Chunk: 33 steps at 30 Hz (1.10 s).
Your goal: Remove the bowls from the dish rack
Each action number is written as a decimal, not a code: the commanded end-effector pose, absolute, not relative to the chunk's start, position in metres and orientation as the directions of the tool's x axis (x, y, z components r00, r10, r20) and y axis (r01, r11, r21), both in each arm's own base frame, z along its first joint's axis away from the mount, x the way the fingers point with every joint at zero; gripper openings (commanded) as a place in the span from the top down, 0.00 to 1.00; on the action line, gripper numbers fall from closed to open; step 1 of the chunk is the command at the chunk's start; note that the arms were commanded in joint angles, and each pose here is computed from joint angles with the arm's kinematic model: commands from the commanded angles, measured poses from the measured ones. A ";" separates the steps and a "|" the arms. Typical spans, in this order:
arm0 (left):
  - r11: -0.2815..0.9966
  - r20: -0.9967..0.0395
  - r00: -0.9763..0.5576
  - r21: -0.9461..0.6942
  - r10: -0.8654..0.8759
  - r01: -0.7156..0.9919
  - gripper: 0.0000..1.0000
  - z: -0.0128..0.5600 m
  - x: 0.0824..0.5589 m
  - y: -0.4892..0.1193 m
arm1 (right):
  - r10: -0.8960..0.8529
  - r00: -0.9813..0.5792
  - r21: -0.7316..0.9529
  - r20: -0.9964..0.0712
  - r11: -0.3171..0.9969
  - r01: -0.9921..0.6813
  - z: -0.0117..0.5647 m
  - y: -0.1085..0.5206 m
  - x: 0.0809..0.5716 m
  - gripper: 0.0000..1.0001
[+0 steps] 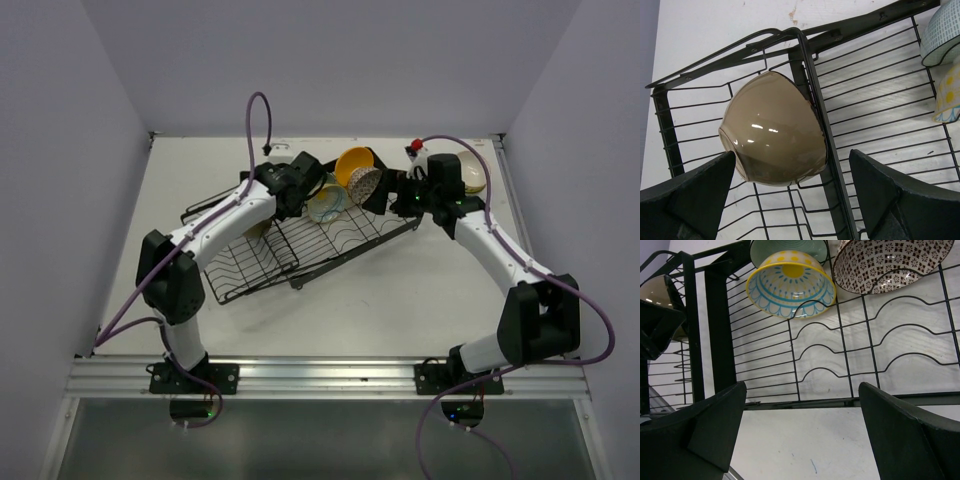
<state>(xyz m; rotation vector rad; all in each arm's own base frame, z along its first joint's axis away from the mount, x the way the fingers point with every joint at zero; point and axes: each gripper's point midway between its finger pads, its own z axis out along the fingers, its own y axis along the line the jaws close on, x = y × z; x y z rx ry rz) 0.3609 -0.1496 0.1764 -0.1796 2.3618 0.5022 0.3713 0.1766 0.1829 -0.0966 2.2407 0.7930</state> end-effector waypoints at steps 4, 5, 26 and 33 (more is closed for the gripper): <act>0.871 -0.710 -0.704 0.352 0.009 -0.344 0.00 0.185 0.368 -0.136 | 0.167 -0.706 0.541 -0.688 0.767 -0.346 0.191 0.189 0.372 0.01; 0.867 -0.710 -0.704 0.357 0.009 -0.349 0.00 0.185 0.367 -0.135 | 0.168 -0.707 0.543 -0.687 0.766 -0.345 0.191 0.189 0.372 0.01; 0.857 -0.746 -0.665 0.320 -0.034 -0.404 0.08 0.171 0.374 -0.121 | 0.146 -0.725 0.545 -0.673 0.761 -0.352 0.180 0.196 0.367 0.02; 0.863 -0.745 -0.665 0.303 -0.049 -0.403 0.23 0.167 0.381 -0.117 | 0.142 -0.728 0.541 -0.671 0.765 -0.349 0.177 0.197 0.368 0.02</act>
